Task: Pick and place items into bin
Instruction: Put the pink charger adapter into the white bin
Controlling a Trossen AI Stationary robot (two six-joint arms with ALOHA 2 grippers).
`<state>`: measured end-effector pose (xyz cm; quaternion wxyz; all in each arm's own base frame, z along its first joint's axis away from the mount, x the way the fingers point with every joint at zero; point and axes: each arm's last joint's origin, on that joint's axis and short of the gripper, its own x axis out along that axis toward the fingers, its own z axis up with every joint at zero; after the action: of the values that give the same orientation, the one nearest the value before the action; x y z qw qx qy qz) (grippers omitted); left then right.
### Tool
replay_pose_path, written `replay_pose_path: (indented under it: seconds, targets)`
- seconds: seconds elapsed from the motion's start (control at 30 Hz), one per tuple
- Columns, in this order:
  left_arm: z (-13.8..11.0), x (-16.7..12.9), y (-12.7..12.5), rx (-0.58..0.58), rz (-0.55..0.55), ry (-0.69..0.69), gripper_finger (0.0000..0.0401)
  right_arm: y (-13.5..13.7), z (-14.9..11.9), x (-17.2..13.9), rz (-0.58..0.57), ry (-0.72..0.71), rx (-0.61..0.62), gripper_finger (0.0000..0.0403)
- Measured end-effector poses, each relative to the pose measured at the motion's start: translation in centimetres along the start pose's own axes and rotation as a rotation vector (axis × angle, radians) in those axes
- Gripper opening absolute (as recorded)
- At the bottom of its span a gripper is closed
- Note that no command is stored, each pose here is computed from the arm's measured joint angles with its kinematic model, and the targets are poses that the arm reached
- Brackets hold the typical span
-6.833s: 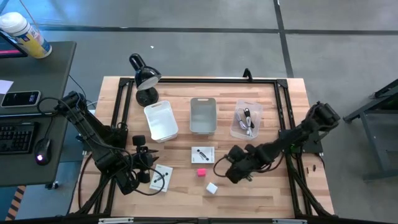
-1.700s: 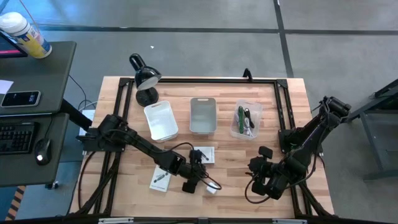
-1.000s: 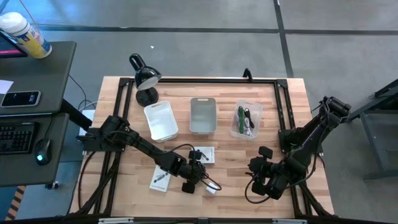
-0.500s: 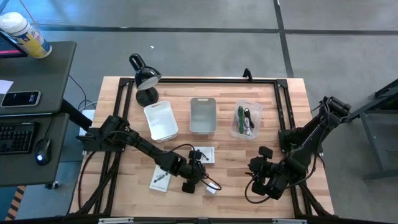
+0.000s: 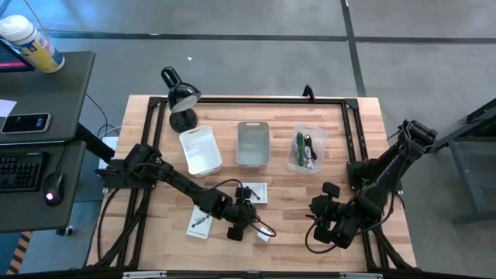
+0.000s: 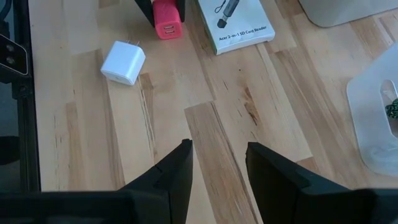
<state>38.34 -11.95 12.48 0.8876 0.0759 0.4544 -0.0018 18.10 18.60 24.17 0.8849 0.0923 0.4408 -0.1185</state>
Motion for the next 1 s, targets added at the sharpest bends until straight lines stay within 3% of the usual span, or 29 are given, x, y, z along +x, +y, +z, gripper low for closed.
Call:
replay_pose_path:
  seconds: [0.5, 0.6, 0.77, 1.0]
  targets:
    - [1.2, -0.3, -0.1, -0.023, -0.02, -0.089, 0.0156, 0.0, 0.0, 0.0, 0.0, -0.001, 0.02, 0.0139]
    - [2.6, -0.8, -0.2, -0.024, -0.025, -0.125, 0.0155, 0.0, 0.0, 0.0, 0.0, -0.001, 0.02, 0.0139]
    - [5.5, -2.2, 0.3, 0.077, 0.028, -0.175, 0.0158, 0.0, 0.0, 0.0, -0.001, -0.002, 0.021, 0.0139]
    - [9.4, -5.1, 3.4, 0.233, 0.148, -0.074, 0.0155, 0.0, 0.0, 0.0, -0.002, -0.006, 0.025, 0.0139]
